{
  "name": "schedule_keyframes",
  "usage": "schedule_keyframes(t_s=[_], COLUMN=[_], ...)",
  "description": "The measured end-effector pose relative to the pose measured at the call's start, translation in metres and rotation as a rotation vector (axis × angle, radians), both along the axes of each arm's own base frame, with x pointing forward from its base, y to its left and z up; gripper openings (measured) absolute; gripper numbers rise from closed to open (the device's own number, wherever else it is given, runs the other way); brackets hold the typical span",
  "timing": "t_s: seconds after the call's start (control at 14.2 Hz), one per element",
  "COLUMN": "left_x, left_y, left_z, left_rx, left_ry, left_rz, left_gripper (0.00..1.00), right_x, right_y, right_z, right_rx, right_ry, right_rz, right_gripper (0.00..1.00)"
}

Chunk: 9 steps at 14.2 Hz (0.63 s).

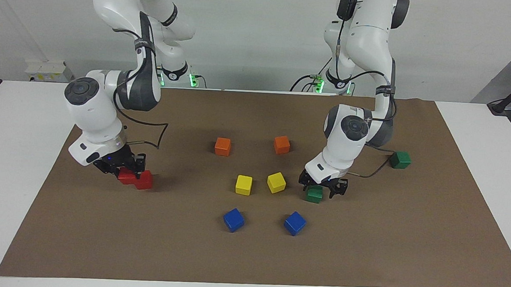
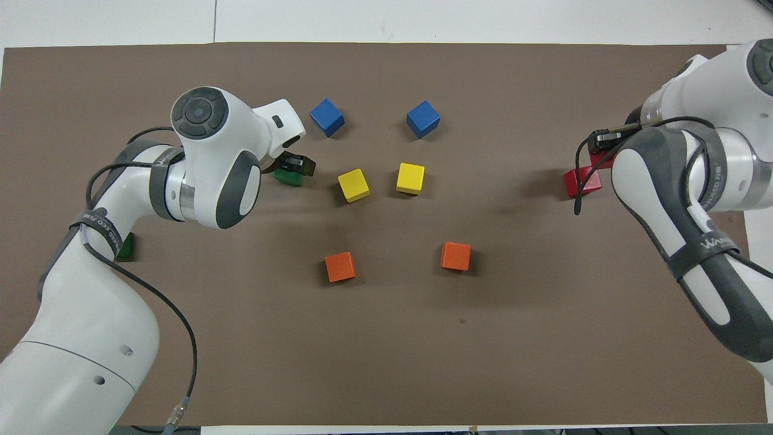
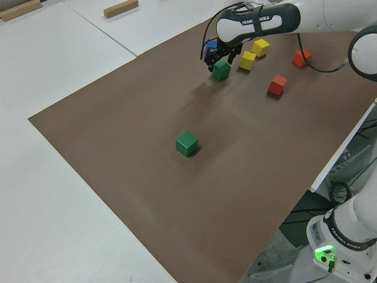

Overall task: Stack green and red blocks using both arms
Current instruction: 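Lift the second green with the left gripper while the right gripper carries red, then stack red on red with the right gripper while the left gripper carries green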

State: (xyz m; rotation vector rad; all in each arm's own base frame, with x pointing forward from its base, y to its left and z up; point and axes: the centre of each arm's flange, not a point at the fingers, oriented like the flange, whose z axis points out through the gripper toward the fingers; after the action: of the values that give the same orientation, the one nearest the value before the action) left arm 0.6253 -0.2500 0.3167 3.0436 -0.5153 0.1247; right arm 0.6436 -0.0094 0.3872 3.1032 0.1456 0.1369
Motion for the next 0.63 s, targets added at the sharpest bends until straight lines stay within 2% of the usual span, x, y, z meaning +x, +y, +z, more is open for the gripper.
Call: schedule_keyframes(t_s=[0.35,0.42,0.49,0.56,0.63], left_x=[-0.002,-0.002,-0.002,-0.002,-0.003], left_y=[0.000,0.001,0.001,0.001,0.001], left_z=[-0.006,-0.006,-0.007,-0.007,-0.008], left_rx=[0.002,0.003,0.003,0.004,0.008], left_ry=[0.002,0.002,0.003,0.007,0.015], left_rz=[0.003,0.003,0.003,0.003,0.002], left_gripper=[1.00,0.91,0.91,0.85,0.74], right_x=[-0.007,-0.009,-0.010,-0.011,-0.012], right_y=[0.013,0.015,0.015,0.015,0.015], right_z=[-0.001,-0.003,-0.005,-0.007,-0.009], right_rx=[0.003,0.004,0.004,0.004,0.004], right_ry=[-0.002,0.003,0.008,0.013,0.015], right_rz=[0.026,0.032,0.036,0.038,0.039], right_gripper=[0.55,0.55,0.55,0.55,0.55])
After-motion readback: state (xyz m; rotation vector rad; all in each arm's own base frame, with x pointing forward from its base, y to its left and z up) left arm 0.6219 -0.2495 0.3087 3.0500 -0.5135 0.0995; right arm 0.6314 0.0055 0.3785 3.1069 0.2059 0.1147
